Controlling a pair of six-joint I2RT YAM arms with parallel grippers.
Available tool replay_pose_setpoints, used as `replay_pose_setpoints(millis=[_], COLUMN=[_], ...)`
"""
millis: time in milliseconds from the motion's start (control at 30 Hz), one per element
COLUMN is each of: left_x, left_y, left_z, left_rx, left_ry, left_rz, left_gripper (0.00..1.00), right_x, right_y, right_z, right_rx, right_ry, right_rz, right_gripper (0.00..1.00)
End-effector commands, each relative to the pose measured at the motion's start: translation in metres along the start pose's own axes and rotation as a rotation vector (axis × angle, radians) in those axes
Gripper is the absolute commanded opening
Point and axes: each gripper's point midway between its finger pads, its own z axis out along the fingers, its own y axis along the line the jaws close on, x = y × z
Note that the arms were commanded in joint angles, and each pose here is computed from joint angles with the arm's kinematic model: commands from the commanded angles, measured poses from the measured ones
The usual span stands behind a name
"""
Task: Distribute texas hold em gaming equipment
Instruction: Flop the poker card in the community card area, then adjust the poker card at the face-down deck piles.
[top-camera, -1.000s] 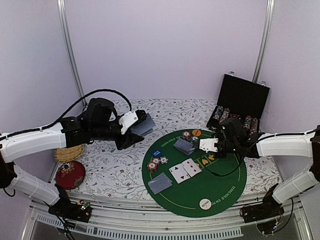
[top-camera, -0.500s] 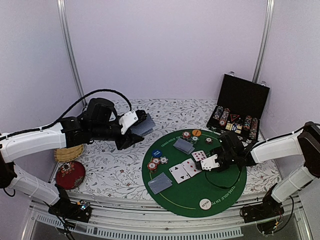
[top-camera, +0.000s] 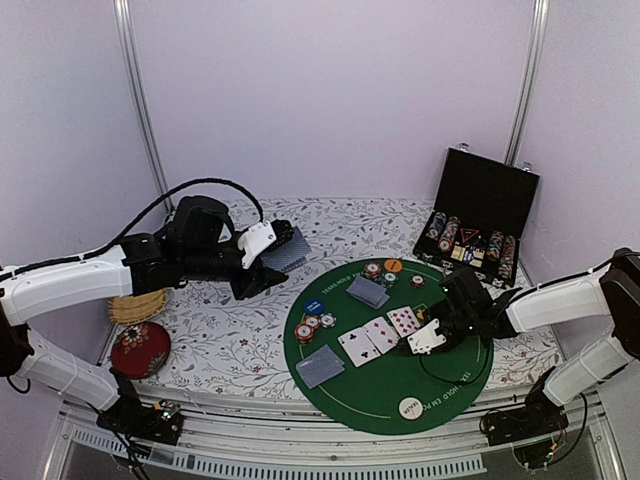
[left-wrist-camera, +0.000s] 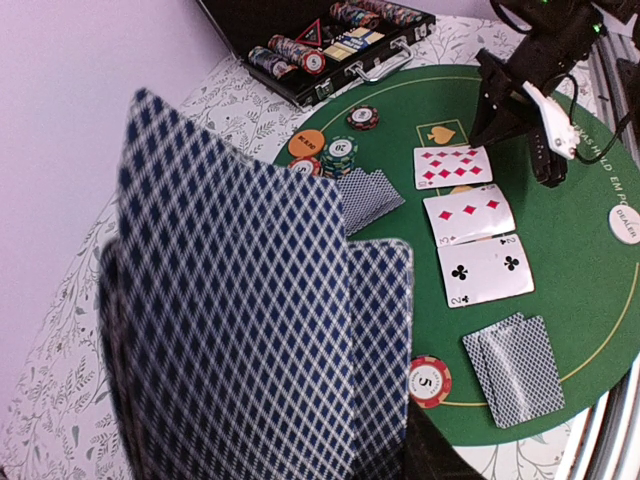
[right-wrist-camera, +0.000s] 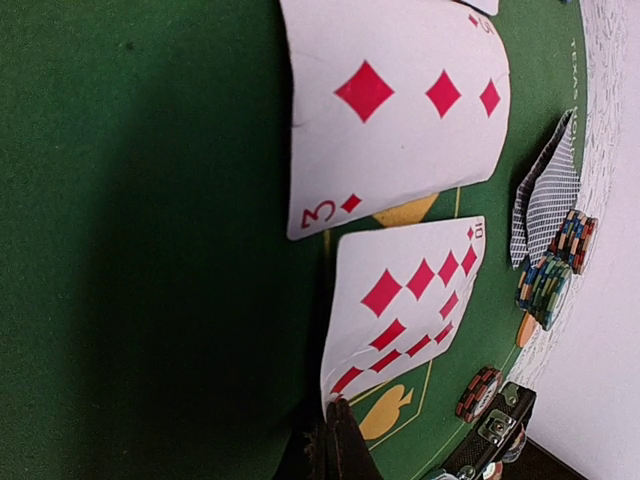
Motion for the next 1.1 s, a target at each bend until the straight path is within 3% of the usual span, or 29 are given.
replay_pose_setpoints(millis=[0,200,300,433,467,500,600,733,800,867,933,1067], left_x=[-0.002,-0.002,-0.002,-0.002,-0.002,-0.001,-0.001,-0.001,0.000,0.000,0.000,-0.001], left_y=[-0.002,-0.002,-0.002,-0.002,-0.003,-0.003,-0.003,-0.004,-0.004,-0.004,-0.004,-0.004], left_z=[0.002,0.002,0.003,0.003,0.003,0.003,0.004,0.005,0.006,0.006,0.007,0.005], left_rx=[0.005,0.005,0.006,0.008,0.010,0.011,0.011,0.018,0.021,0.018,0.018,0.019], left_ry=[-0.012,-0.012,-0.012,-0.012,-0.011,-0.010,-0.008,-0.007,-0.003,-0.002,-0.001,-0.005], left_rz=[0.006,0.005,0.006,0.004,0.006,0.004,0.006,0.002,0.001,0.001,0.001,0.002], left_gripper=[0.46,0.46,0.45,0.46,0.46,0.46,0.45,0.45,0.46,0.46,0.45,0.46], right_x=[-0.001,-0.008,-0.008,-0.004,-0.004,-0.006,-0.023,-0.053,-0.073,-0.099,-0.121,-0.153], right_y=[0.006,0.014,0.016,0.007,0.000,-0.011,-0.079,-0.194,-0.225,-0.242,-0.257,-0.277], right_z=[0.001,-0.001,-0.005,-0.014,-0.020,-0.026,-0.067,-0.172,-0.206,-0.216,-0.216,-0.188], right_rx=[-0.002,-0.002,0.004,0.034,0.062,0.099,0.336,0.696,0.659,0.489,0.341,0.055], right_ry=[0.004,-0.003,0.004,0.042,0.042,0.034,-0.061,-0.390,-0.606,-0.801,-0.927,-1.045], right_rz=[-0.058,-0.101,-0.118,-0.123,-0.111,-0.098,0.034,0.427,0.630,0.812,0.916,1.082], right_gripper=[0.02,0.03,0.16,0.64,0.90,1.00,0.99,0.99,0.99,0.99,0.99,0.99])
